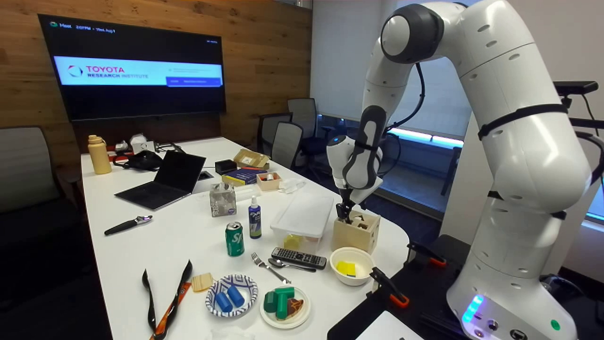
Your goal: Open the lid on the box
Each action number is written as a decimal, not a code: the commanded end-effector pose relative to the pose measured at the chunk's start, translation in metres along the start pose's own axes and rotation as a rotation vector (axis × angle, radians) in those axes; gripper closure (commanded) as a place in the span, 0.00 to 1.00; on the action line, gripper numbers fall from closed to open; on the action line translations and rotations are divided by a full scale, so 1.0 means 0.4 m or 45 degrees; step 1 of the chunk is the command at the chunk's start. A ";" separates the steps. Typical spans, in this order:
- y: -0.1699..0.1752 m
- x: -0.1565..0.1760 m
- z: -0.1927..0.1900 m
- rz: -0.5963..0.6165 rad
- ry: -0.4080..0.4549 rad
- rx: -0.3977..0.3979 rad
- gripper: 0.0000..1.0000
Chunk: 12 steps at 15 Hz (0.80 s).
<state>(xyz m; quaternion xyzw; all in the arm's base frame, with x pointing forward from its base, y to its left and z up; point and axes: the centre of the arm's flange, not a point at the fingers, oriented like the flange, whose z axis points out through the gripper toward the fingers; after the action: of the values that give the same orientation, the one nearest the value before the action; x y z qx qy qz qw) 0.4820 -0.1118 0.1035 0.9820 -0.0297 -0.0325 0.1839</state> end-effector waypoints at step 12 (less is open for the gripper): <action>0.061 0.040 0.035 0.079 0.010 -0.020 0.00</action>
<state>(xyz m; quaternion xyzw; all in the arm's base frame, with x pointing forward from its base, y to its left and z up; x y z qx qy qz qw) 0.4905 -0.1337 0.1019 0.9784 -0.0589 -0.0295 0.1957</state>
